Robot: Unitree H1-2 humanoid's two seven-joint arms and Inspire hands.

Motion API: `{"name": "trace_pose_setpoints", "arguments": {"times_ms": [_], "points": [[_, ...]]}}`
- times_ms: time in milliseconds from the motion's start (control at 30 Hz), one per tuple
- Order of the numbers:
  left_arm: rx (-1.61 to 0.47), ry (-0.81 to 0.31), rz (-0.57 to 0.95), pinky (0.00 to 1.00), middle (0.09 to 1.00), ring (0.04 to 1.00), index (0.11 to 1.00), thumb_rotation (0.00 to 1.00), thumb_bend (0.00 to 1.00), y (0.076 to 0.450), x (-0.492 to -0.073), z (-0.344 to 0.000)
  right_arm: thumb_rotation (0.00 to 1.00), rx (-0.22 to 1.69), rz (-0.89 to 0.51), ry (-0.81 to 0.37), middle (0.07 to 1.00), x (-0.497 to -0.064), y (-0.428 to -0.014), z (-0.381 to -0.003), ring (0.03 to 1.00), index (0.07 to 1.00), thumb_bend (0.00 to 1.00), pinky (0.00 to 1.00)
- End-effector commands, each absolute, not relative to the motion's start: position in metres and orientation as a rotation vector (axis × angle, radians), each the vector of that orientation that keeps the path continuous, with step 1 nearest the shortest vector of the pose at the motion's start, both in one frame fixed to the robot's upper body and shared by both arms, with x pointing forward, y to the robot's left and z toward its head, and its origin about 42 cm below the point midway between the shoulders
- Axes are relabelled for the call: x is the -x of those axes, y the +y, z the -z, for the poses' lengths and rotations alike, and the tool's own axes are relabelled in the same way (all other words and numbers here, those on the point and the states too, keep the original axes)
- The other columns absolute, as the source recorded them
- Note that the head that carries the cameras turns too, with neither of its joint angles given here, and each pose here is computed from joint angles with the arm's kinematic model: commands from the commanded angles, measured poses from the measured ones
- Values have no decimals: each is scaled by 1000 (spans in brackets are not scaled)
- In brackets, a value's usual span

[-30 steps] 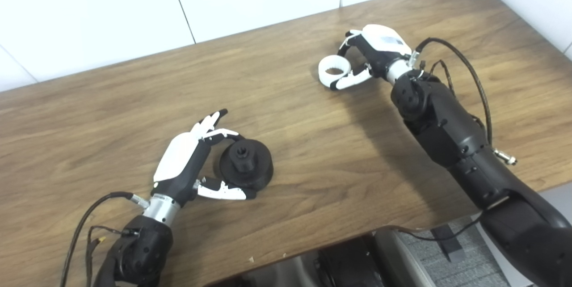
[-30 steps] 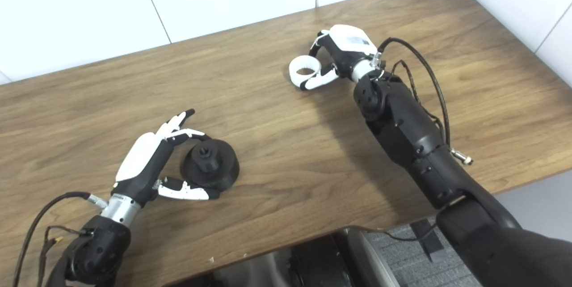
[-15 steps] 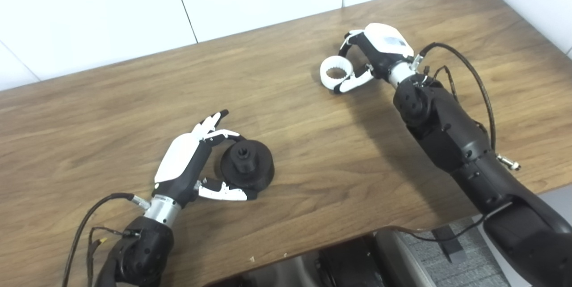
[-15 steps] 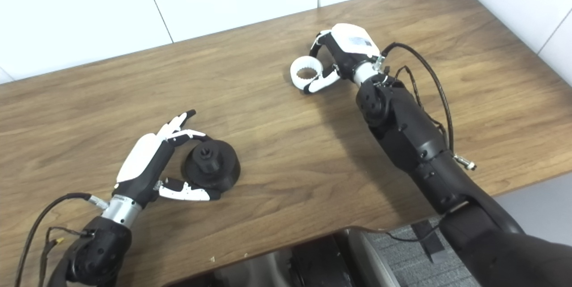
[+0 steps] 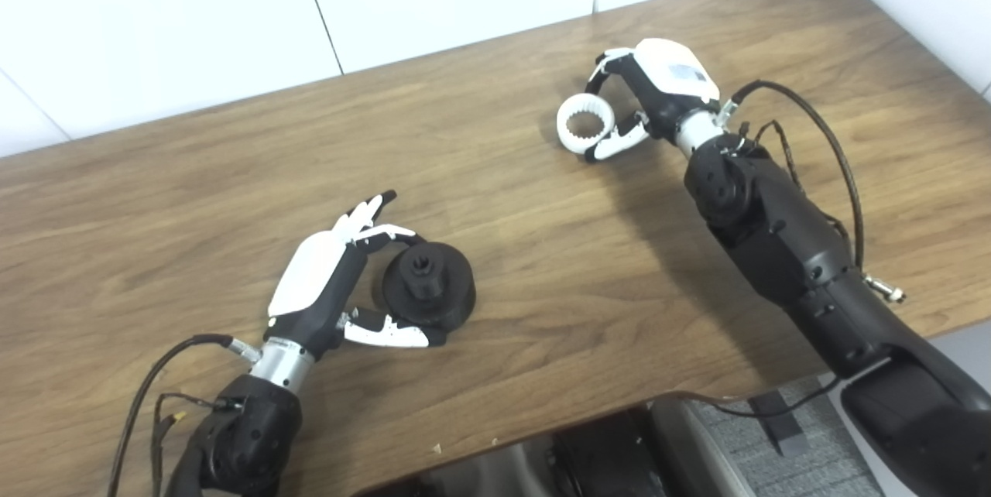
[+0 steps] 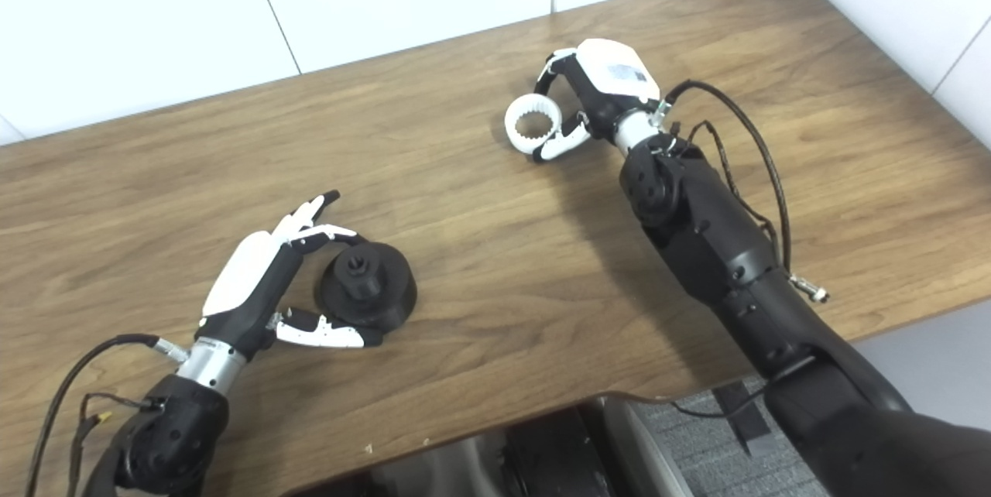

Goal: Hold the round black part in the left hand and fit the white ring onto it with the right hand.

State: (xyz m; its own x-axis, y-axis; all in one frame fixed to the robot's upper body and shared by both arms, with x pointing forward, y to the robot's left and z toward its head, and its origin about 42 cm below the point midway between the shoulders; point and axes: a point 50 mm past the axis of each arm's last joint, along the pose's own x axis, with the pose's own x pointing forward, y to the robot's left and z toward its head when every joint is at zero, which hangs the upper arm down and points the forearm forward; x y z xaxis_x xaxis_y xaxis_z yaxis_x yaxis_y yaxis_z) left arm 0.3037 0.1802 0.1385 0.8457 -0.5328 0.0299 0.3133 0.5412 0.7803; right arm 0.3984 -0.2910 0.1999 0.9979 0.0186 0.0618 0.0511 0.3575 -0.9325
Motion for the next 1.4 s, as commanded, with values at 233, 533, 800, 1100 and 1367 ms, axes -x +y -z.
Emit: {"name": "trace_pose_setpoints", "arguments": {"times_ms": [233,533,800,1100,1367], "points": [[-893,-295,502,1000,1000,1000,606,329,966,180,-308,-144,154,1185,76,-260,844,-396,-282,-242,881,489,520,865],[-893,-296,495,1000,1000,1000,605,318,968,180,-310,-145,156,1161,69,-305,841,-390,-277,-251,870,489,522,838],[-894,-297,488,1000,1000,1000,602,330,964,180,-313,-145,154,1130,41,-343,842,-380,-266,-261,868,489,522,842],[-896,-301,485,1000,1000,1000,602,316,961,178,-315,-145,156,1067,-20,-392,839,-365,-250,-264,857,489,521,783],[-893,-303,482,1000,1000,1000,603,312,964,174,-316,-145,157,1014,-74,-406,840,-345,-238,-261,854,490,520,737]]}}
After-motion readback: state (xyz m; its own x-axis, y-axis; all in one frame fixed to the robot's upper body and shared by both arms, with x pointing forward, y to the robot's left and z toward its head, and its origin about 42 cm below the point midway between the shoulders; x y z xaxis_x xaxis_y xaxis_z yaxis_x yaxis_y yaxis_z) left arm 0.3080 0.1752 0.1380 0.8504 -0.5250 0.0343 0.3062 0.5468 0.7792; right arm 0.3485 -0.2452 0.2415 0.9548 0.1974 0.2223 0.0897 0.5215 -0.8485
